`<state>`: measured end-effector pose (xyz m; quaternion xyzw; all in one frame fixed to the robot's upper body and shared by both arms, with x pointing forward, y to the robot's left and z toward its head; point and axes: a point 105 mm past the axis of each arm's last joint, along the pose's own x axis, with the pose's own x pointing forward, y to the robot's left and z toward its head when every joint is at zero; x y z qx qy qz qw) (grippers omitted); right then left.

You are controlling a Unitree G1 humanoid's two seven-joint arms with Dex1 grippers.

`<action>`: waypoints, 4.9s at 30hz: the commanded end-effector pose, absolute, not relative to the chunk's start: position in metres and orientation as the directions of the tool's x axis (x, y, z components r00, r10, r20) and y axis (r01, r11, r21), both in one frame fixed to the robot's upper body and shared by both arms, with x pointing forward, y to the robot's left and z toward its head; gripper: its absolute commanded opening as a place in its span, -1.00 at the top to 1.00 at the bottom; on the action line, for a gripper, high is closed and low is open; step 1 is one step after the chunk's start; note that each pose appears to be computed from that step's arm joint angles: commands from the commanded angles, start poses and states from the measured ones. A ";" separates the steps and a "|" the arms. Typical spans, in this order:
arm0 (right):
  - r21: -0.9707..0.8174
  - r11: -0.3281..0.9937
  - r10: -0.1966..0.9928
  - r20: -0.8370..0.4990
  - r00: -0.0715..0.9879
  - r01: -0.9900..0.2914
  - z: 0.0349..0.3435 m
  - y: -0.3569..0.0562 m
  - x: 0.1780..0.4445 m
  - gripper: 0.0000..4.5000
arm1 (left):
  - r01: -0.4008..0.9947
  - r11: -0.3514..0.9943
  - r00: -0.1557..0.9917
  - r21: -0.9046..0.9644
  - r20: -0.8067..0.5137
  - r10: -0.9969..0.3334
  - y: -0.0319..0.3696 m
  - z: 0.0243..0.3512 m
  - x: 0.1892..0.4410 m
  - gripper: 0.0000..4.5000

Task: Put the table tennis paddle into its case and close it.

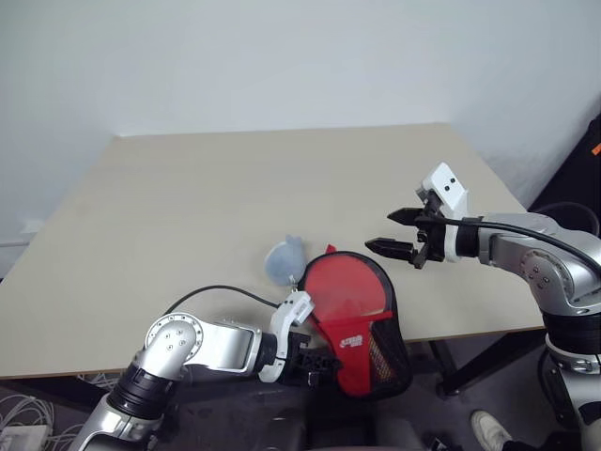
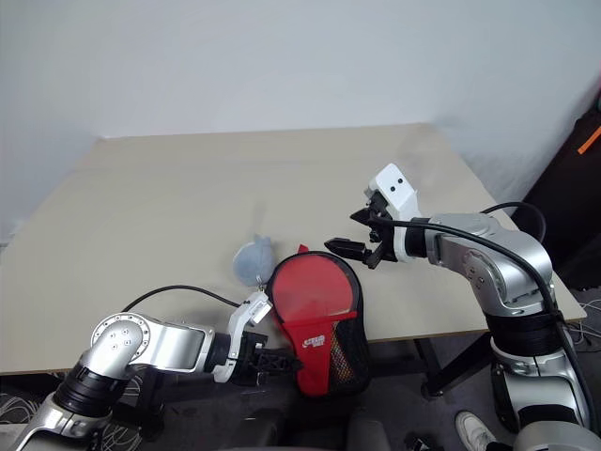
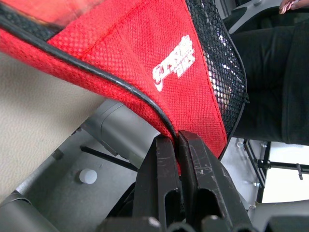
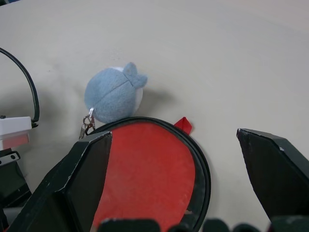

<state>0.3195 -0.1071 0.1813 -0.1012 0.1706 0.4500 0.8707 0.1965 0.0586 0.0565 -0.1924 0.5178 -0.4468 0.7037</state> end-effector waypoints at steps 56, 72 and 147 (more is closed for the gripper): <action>0.118 0.281 0.877 -0.435 0.205 -0.952 0.158 0.028 0.388 -1.00 | 0.846 0.518 0.488 -0.122 -0.212 -0.847 0.048 0.052 0.271 0.98; 0.186 0.285 0.865 -0.472 0.169 -0.940 0.132 0.064 0.380 -1.00 | 0.880 0.460 0.424 -0.115 -0.243 -0.872 0.043 0.038 0.254 0.98; 0.116 0.839 0.531 -0.391 0.752 -0.532 0.119 0.026 0.440 0.92 | 0.846 0.524 0.460 -0.097 -0.363 -0.810 0.056 0.016 0.256 1.00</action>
